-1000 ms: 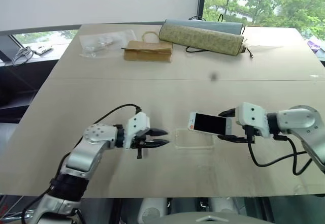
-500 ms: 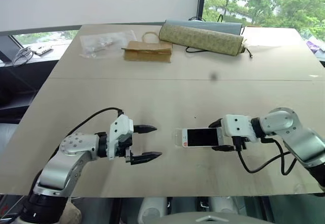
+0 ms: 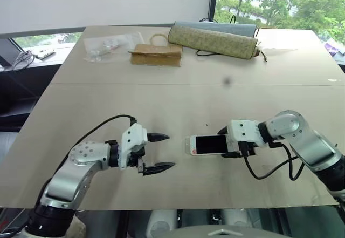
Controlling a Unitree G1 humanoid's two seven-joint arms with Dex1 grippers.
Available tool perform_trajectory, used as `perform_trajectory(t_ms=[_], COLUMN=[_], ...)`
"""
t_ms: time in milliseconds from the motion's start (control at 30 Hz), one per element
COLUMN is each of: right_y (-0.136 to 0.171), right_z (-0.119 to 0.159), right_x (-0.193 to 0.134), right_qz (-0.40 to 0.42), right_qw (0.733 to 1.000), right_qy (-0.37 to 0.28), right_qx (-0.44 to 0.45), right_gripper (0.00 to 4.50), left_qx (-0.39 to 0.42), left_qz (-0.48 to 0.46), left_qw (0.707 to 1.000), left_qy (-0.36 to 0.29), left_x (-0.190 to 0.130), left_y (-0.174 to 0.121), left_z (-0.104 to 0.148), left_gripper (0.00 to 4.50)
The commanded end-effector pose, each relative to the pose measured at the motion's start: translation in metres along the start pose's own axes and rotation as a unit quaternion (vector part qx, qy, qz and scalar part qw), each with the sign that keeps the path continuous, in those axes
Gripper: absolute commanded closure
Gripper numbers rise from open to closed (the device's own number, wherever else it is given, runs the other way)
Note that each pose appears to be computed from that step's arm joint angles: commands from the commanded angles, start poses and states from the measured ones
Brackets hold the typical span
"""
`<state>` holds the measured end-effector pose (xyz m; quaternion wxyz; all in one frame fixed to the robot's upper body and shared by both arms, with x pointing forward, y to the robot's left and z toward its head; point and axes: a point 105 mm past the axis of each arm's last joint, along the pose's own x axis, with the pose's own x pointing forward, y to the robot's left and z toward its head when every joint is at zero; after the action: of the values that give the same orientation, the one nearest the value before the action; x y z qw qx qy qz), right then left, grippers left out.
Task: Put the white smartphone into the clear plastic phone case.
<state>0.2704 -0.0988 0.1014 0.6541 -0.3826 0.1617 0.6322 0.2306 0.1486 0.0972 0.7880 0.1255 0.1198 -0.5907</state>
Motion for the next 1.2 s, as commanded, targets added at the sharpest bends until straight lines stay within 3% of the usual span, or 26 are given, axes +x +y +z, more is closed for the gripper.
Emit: perform_trajectory(t_ms=[33, 500, 1200], right_y=[-0.003, -0.013, 0.0], right_z=[-0.006, 0.006, 0.009], right_x=[-0.001, 0.001, -0.01], right_qz=[0.003, -0.009, 0.04], right_qw=[1.0, 1.0, 0.996], right_qy=[0.024, -0.001, 0.078], right_qx=[0.005, 0.027, -0.032], right_gripper=[1.57, 1.59, 1.6], left_qx=[0.009, 0.005, 0.005], left_qz=[-0.001, 0.006, 0.01], left_qw=[1.0, 1.0, 1.0], left_qy=[0.001, -0.001, 0.001], left_x=[-0.003, -0.013, -0.017], left_y=[-0.002, -0.005, -0.006], left_z=[-0.006, -0.032, -0.07], left_gripper=[0.0, 0.0, 0.0])
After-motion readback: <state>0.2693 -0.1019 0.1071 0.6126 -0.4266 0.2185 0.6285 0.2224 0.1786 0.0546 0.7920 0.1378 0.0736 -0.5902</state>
